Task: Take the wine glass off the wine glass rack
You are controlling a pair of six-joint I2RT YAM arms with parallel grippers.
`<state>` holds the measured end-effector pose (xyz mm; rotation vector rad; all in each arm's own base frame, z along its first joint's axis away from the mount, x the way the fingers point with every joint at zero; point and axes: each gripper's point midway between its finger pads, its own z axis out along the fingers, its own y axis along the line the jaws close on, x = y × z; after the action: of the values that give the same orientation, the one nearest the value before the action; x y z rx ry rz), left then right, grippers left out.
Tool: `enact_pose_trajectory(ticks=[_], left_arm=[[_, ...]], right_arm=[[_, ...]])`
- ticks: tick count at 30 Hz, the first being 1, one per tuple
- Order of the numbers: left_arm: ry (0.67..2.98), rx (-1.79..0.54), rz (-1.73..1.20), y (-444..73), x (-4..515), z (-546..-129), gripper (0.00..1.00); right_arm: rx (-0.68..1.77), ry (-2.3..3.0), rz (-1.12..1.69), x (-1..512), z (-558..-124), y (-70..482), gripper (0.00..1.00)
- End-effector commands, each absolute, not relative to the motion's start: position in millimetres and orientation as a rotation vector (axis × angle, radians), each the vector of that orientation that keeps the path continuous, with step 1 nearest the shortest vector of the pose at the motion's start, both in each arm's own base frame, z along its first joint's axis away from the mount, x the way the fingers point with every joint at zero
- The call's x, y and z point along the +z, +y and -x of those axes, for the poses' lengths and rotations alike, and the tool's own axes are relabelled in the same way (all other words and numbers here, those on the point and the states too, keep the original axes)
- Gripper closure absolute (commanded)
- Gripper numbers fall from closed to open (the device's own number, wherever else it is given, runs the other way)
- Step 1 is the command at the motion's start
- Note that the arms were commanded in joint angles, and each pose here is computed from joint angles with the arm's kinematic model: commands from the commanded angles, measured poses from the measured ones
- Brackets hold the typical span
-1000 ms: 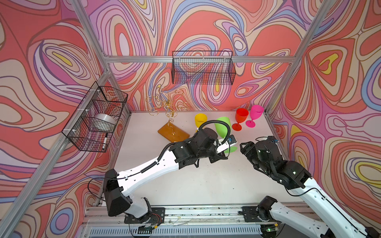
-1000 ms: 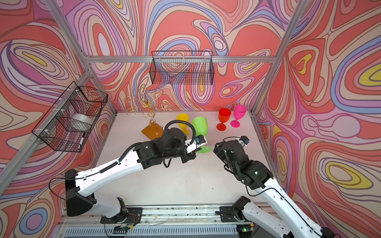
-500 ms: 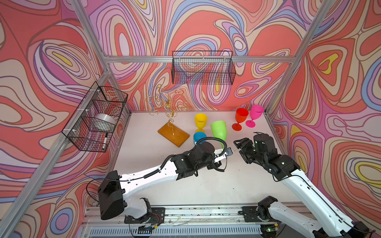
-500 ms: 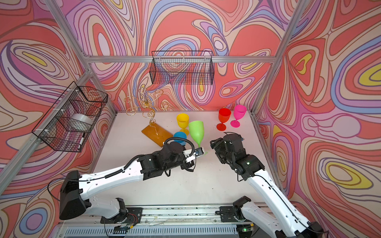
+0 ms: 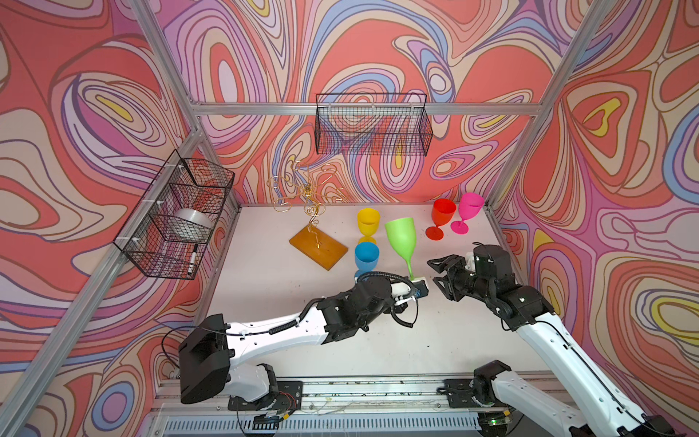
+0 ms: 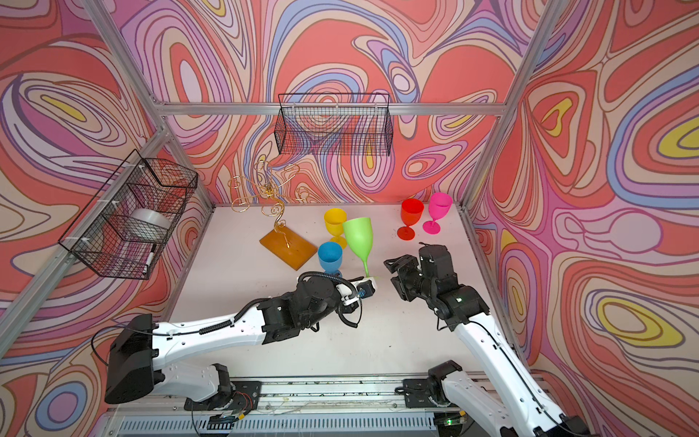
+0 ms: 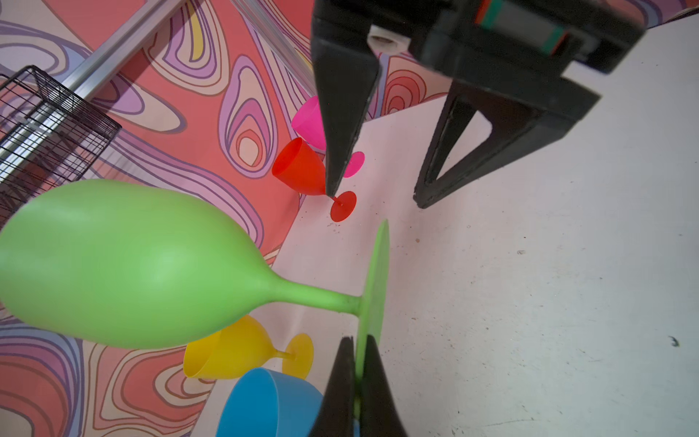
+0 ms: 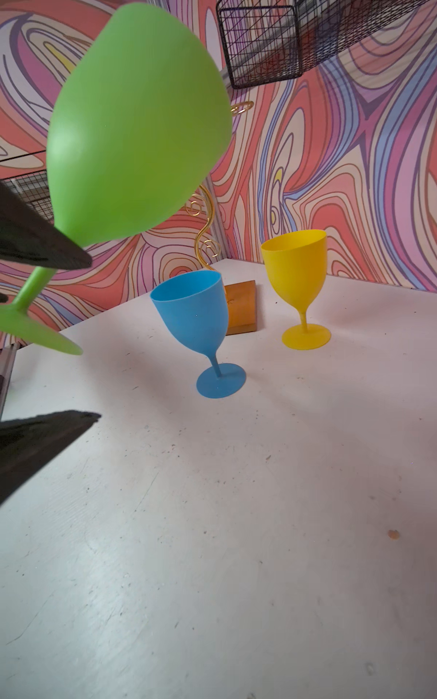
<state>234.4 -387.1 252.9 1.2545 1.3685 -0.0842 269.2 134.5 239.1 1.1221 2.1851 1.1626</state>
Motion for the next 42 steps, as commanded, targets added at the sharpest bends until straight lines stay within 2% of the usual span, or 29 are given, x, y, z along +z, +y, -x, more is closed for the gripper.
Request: enact_pose_trajectory(ticks=[1,13,22,32,42], left_arm=[[1.285,-0.049,-1.2,-390.8,270.7,-236.0,1.0],[1.255,0.025,-1.223,-399.6,252.7,-234.9,1.0],[1.257,0.06,-1.224,-404.4,245.8,-238.3,1.0],[1.26,0.072,-1.249,-409.7,242.9,-235.8,1.0],[1.263,0.065,-1.25,-411.9,243.2,-233.4,1.0]], right_arm=[[1.253,2.179,-1.149,238.4,-268.0,142.3,0.4],[1.314,2.137,-1.178,241.2,-257.0,140.7,0.59],[1.336,2.136,-1.189,236.8,-250.2,140.5,0.61],[1.358,2.144,-1.174,235.9,-251.3,144.5,0.75],[1.368,2.149,-1.169,232.9,-251.4,146.1,0.8]])
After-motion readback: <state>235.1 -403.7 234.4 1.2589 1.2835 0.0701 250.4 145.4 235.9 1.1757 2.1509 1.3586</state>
